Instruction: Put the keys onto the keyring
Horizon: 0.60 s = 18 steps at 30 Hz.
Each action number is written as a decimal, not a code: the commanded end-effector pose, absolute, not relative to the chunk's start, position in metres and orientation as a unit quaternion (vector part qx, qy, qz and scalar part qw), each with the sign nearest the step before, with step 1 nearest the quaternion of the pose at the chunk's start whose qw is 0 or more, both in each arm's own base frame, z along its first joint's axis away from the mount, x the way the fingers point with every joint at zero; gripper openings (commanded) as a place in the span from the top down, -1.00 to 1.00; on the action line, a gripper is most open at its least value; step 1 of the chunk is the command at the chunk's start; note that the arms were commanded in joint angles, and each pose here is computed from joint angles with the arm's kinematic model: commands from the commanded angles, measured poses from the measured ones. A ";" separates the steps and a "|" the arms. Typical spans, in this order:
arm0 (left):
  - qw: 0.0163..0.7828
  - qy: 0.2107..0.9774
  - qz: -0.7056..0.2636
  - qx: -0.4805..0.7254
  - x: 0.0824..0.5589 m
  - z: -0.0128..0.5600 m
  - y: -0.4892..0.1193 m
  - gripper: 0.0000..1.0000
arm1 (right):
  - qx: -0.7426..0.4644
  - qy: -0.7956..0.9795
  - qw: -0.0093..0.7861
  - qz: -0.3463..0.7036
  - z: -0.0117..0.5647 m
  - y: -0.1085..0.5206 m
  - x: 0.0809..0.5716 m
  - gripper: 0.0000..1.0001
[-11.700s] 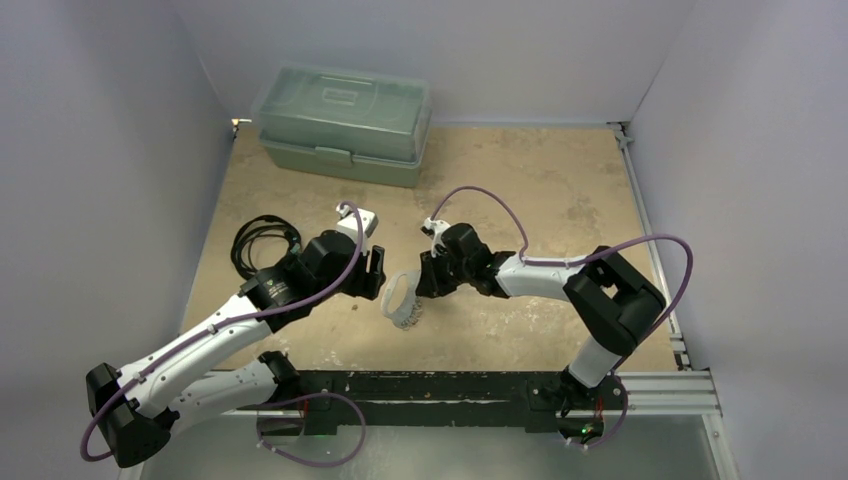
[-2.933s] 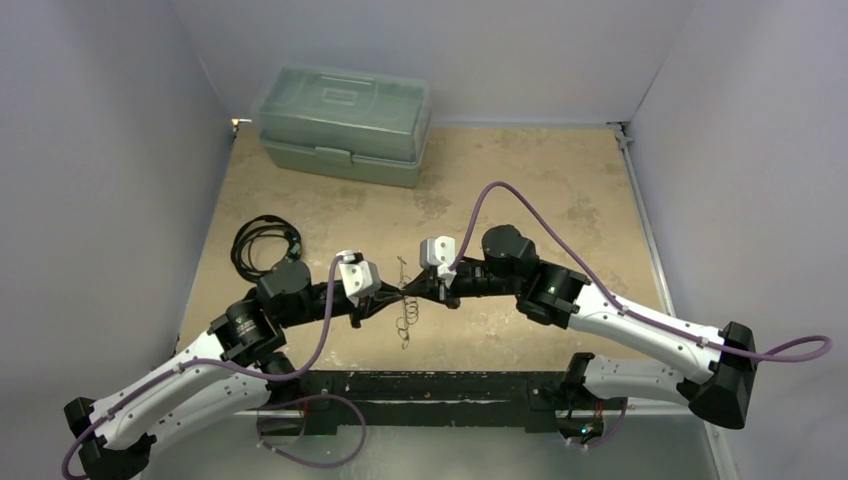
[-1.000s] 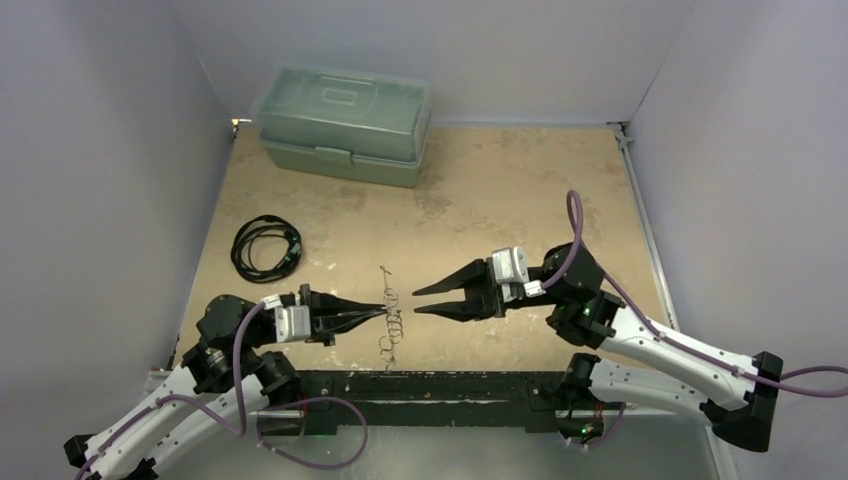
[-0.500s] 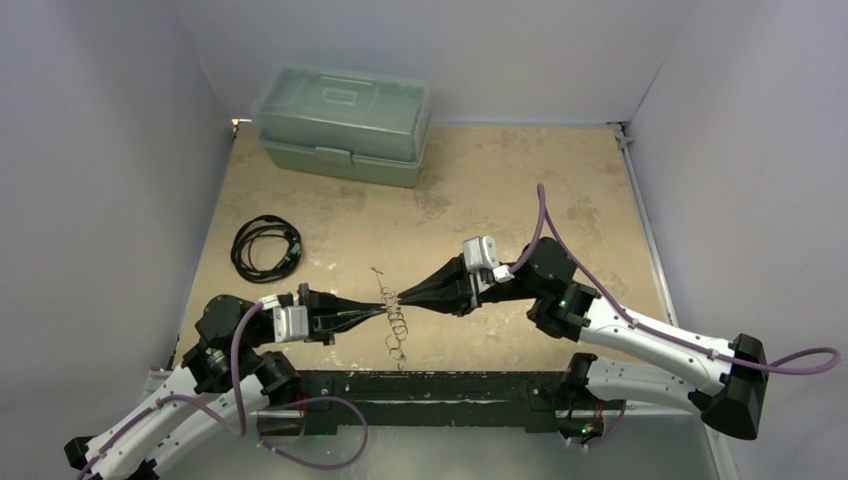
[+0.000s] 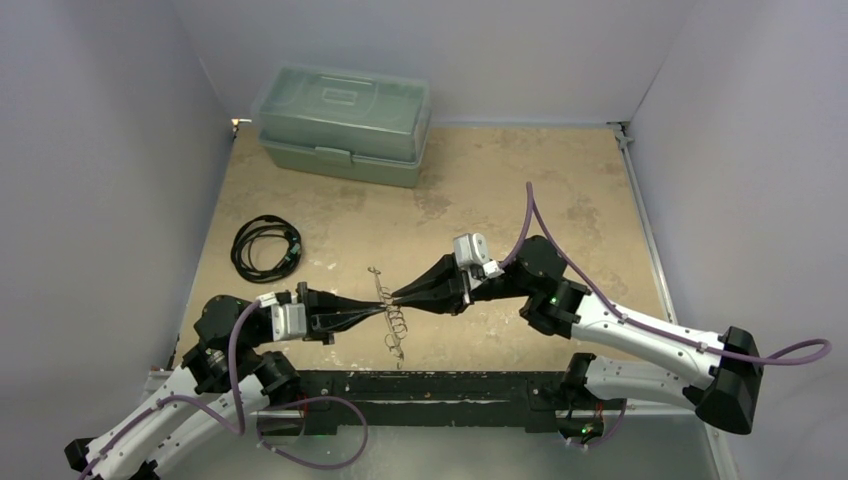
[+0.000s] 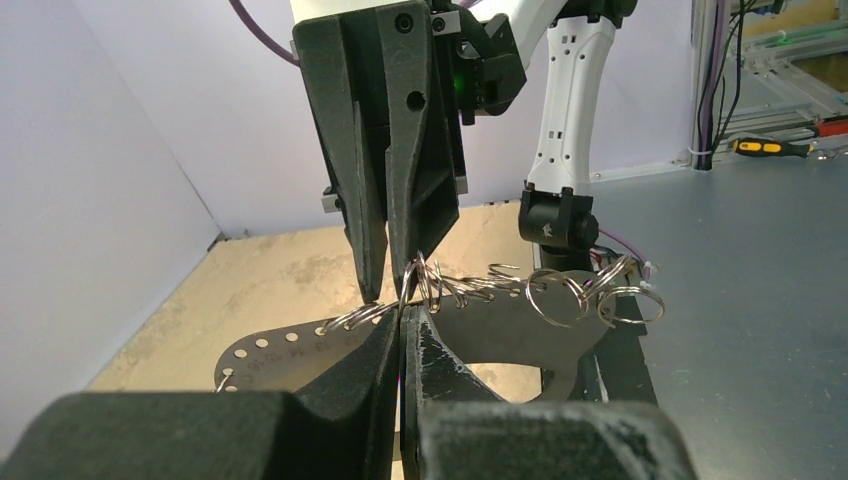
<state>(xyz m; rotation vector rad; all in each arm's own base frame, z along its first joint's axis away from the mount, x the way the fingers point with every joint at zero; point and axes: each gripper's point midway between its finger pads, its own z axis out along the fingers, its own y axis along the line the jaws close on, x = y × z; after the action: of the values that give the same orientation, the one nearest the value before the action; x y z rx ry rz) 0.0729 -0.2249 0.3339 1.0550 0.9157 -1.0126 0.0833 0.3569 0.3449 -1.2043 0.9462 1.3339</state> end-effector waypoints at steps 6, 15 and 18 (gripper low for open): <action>0.670 0.394 -0.441 0.448 0.079 0.347 -0.223 1.00 | -0.502 0.370 0.531 0.575 0.356 0.355 0.075 0.60; 0.678 0.407 -0.431 0.434 0.087 0.348 -0.220 1.00 | -0.502 0.364 0.528 0.580 0.357 0.355 0.072 0.56; 0.678 0.410 -0.430 0.433 0.089 0.348 -0.220 1.00 | -0.501 0.364 0.528 0.581 0.357 0.356 0.073 0.56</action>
<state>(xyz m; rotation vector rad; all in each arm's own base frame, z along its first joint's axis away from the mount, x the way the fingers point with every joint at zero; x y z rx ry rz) 0.0846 -0.2224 0.3340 1.0157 0.9480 -0.9759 0.0773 0.3559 0.3519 -1.2033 0.9059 1.3670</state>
